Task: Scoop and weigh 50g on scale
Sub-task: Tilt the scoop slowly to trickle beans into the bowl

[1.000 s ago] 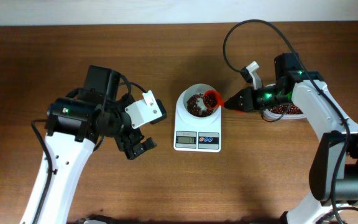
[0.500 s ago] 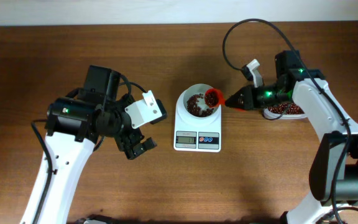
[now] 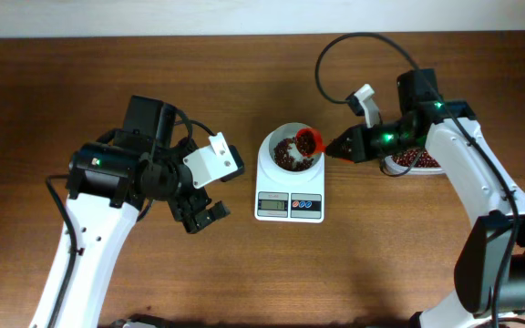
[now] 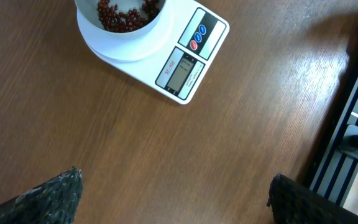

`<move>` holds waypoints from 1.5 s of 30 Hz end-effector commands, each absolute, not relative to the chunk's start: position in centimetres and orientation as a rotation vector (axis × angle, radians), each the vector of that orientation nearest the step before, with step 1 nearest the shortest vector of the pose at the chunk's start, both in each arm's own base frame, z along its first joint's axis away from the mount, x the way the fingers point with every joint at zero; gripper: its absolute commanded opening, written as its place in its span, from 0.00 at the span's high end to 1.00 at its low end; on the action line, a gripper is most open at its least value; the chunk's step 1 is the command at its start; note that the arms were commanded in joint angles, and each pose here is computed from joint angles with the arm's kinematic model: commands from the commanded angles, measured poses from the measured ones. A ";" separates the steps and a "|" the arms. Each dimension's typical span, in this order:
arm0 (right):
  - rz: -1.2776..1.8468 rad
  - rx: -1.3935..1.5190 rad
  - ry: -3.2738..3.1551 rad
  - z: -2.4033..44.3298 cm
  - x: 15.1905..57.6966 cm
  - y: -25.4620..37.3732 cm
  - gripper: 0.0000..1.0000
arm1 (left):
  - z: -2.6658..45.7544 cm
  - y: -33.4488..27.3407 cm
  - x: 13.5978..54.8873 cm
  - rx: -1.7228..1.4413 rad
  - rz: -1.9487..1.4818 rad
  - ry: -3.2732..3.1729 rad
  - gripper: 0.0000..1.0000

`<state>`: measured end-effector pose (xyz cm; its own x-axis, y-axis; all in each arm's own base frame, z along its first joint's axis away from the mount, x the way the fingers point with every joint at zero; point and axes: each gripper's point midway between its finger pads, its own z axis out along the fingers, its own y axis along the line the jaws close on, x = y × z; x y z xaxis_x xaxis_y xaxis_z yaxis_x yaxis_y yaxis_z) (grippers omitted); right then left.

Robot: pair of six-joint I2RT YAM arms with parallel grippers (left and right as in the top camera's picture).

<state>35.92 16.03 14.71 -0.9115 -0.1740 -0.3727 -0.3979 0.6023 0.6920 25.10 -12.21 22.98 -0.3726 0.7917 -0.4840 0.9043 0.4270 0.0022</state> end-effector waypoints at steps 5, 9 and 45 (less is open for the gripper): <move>1.051 -0.550 2.586 14.9 36.0 17.2 0.96 | 23.1 -12.1 24.8 1.451 -0.366 2.256 0.01; 0.957 -0.576 2.618 14.4 36.0 17.5 0.96 | 23.1 -12.1 24.8 1.452 -0.366 2.255 0.01; 0.747 -0.648 2.597 15.8 37.0 18.7 0.96 | 23.1 -12.1 24.8 1.451 -0.366 2.256 0.01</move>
